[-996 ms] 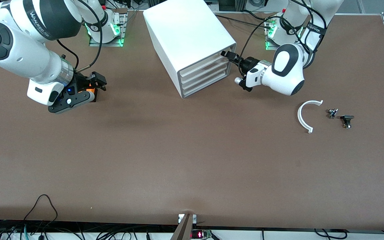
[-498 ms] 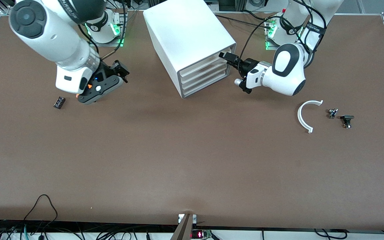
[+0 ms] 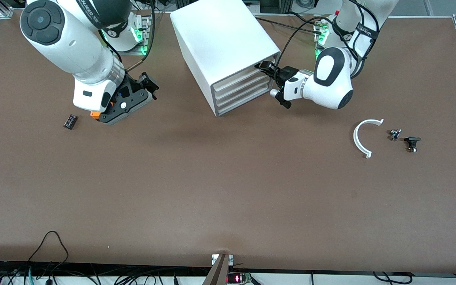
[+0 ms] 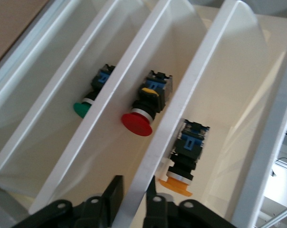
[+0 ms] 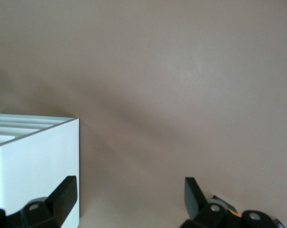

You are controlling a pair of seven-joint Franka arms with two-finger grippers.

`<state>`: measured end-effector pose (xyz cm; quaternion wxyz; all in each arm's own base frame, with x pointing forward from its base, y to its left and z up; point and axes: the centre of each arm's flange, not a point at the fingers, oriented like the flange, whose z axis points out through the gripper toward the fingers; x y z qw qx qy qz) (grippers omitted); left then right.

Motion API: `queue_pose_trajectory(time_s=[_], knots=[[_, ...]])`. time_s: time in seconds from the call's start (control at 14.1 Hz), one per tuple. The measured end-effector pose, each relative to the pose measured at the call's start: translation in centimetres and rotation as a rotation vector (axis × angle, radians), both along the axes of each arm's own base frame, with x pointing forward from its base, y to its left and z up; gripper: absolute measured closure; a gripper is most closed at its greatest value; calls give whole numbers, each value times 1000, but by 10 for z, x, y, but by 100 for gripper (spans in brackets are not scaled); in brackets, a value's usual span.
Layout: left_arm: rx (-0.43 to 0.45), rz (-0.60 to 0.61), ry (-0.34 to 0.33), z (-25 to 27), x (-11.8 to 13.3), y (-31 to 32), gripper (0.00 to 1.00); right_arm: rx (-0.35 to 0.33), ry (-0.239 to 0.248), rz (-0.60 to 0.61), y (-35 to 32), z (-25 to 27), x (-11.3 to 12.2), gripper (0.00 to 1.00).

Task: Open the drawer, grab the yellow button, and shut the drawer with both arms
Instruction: 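Pull the drawer open with the left gripper while the right gripper approaches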

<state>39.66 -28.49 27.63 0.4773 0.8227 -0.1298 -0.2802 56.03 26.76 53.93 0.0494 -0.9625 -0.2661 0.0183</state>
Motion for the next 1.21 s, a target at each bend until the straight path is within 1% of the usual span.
queue_pose_trajectory(time_s=[0.14,0.28,0.36,0.43,0.57,0.64,0.78,0.92,1.0,1.07,1.14,1.21], knots=[[-7,10,-15,1,3,2,79,1,-4,-2,2,-7,5,0],[6,64,-54,2,19,16,79,3,-6,22,3,-12,8,0],[9,103,-81,6,33,30,81,5,-9,59,4,-14,8,0],[8,144,-110,12,48,46,85,9,-16,104,5,-15,9,0],[13,215,-154,21,74,78,86,19,-33,210,15,-19,8,0],[20,239,-164,21,80,88,86,22,-38,259,25,-21,5,0],[49,279,-180,20,87,96,72,28,-47,353,49,-23,-6,0],[65,304,-195,22,92,100,55,38,-64,449,82,-20,-21,0],[71,320,-206,27,96,106,44,46,-77,489,101,-16,-27,0],[77,342,-225,34,103,116,33,55,-90,531,124,-14,-33,0],[97,353,-254,45,110,130,24,63,-97,566,148,-15,-39,0],[138,352,-285,58,118,146,15,67,-97,593,168,-21,-43,0]])
